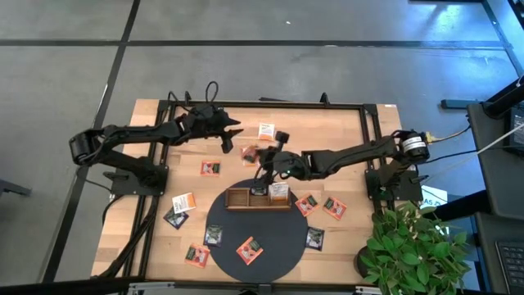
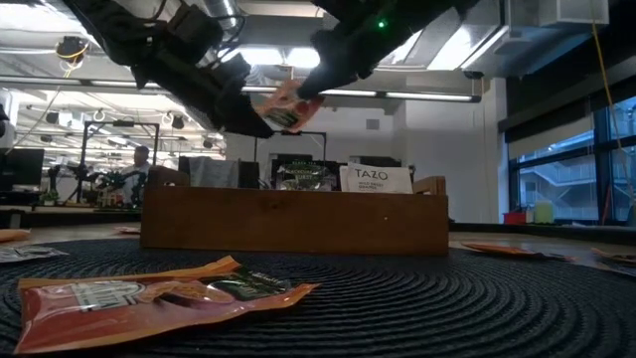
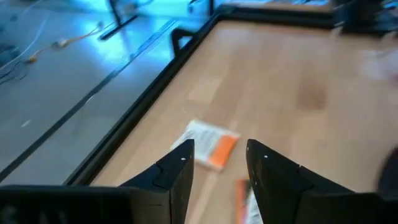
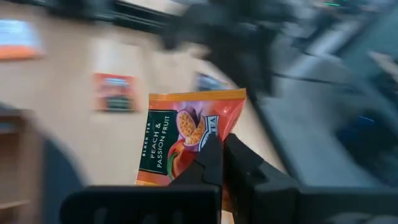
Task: Pick & Place Tea
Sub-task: Put the orange tea bag into the left section of the wooden organizer
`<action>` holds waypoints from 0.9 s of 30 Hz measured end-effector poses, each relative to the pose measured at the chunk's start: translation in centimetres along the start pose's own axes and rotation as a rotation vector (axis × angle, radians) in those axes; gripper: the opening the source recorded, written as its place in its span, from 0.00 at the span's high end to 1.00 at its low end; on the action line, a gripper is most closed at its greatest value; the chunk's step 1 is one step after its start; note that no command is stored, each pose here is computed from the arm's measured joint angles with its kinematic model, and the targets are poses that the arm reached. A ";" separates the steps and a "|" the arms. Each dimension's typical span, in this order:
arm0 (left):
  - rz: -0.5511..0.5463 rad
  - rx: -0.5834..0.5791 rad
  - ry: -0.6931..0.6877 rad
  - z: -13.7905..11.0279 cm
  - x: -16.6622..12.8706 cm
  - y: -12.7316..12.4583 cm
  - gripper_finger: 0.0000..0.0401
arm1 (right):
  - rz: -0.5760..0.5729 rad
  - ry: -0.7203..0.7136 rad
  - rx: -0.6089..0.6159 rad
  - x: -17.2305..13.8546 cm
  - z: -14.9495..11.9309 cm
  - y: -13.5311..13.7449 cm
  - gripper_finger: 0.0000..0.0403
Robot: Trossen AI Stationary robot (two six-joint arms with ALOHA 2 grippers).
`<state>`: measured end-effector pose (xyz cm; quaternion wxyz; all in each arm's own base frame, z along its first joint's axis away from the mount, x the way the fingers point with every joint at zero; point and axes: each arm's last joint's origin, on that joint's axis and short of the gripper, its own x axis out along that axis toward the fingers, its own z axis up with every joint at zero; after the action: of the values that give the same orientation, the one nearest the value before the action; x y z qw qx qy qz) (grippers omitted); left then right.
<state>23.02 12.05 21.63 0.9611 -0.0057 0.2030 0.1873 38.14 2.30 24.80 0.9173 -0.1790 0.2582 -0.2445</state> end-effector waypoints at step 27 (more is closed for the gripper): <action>-0.271 0.107 -0.705 1.6 -2.9 -7.0 0.64 | -0.052 -0.960 0.433 -4.0 -3.7 -4.1 0.97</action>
<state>23.70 4.60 23.82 0.9869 0.0827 -0.1332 0.0381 31.58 0.38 25.23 0.9420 -0.0837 -0.2520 -0.2054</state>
